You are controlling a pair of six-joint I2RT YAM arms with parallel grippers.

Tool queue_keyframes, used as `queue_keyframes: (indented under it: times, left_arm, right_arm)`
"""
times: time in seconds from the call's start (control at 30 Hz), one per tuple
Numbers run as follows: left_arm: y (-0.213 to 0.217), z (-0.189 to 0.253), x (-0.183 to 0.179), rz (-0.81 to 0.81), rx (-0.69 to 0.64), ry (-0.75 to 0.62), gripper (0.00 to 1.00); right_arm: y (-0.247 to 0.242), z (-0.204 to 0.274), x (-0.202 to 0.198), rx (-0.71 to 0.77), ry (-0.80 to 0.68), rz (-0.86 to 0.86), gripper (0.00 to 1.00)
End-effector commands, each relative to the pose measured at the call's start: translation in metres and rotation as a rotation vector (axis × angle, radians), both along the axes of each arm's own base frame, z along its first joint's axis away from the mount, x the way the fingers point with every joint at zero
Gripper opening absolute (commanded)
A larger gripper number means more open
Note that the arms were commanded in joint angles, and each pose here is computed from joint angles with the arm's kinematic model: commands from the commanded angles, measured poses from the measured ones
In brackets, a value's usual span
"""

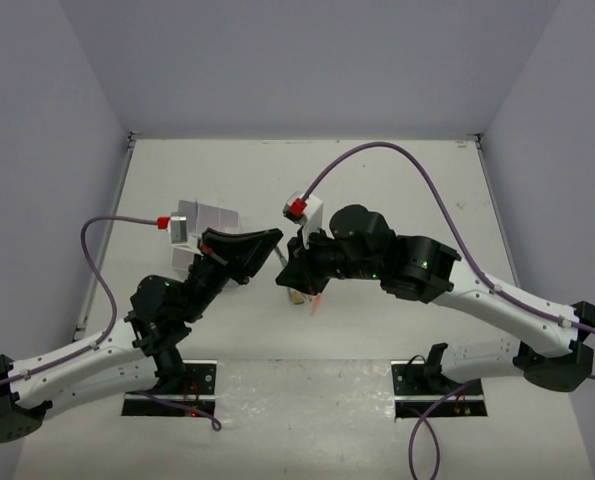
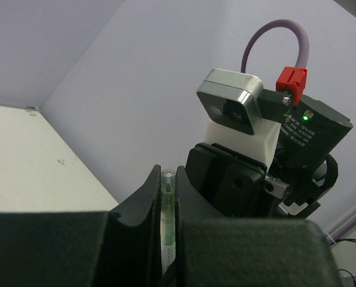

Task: Sort the stationery into containers
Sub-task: Close the pen cap on the pen.

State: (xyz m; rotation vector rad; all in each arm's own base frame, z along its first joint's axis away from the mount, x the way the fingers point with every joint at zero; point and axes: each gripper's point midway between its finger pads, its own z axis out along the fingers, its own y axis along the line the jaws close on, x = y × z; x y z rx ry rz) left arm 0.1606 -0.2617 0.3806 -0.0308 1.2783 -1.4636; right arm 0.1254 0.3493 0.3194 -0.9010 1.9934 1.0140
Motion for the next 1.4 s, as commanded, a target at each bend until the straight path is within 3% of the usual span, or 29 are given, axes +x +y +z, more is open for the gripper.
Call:
queue_keyframes:
  times: [0.0,0.1,0.27,0.37,0.4,0.47,0.57,0.73,0.8,0.93,1.0,1.07,1.17,1.37]
  left_arm:
    - [-0.039,-0.084,-0.041,-0.226,0.31,0.104,0.0]
    - [-0.023,-0.069,-0.03,-0.133,0.333,0.092,0.03]
    - [-0.011,-0.042,-0.022,-0.059,0.384,0.05,0.28]
    - [-0.011,-0.038,-0.02,-0.047,0.411,0.047,0.33]
    - [-0.012,-0.037,-0.019,-0.044,0.411,0.045,0.32]
    - [-0.01,-0.037,-0.017,-0.031,0.408,0.047,0.15]
    - [-0.006,-0.035,-0.016,-0.016,0.396,0.039,0.01]
    - [0.001,-0.033,-0.011,0.029,0.406,0.031,0.0]
    - [0.005,-0.028,-0.008,0.054,0.408,0.023,0.14]
    - [0.008,-0.03,-0.005,0.073,0.461,0.02,0.66]
    - [0.006,-0.026,-0.006,0.066,0.474,0.015,0.7]
    - [0.004,-0.022,-0.006,0.059,0.473,0.012,0.68]
    - [-0.002,-0.022,-0.008,0.034,0.47,0.011,0.56]
    - [-0.012,-0.028,-0.013,-0.016,0.471,0.025,0.26]
  right_arm:
    - [0.013,0.129,0.052,0.389,-0.248,-0.138,0.0]
    - [0.016,0.094,0.042,0.354,-0.213,-0.087,0.0]
    - [0.017,0.052,0.027,0.317,-0.183,-0.036,0.0]
    - [0.019,0.043,0.022,0.297,-0.18,-0.035,0.0]
    - [0.019,0.042,0.021,0.295,-0.18,-0.031,0.0]
    - [0.019,0.039,0.019,0.288,-0.179,-0.029,0.0]
    - [0.019,0.027,0.017,0.274,-0.168,-0.024,0.0]
    - [0.021,0.001,0.007,0.236,-0.137,0.026,0.0]
    - [0.018,-0.004,0.003,0.235,-0.132,0.032,0.0]
    - [0.01,-0.018,0.001,0.217,-0.128,0.026,0.0]
    - [0.007,-0.021,0.0,0.215,-0.127,0.024,0.0]
    - [0.006,-0.023,-0.002,0.216,-0.126,0.029,0.0]
    - [0.005,-0.021,-0.003,0.226,-0.128,0.029,0.0]
    - [0.009,-0.015,-0.008,0.25,-0.129,0.05,0.0]
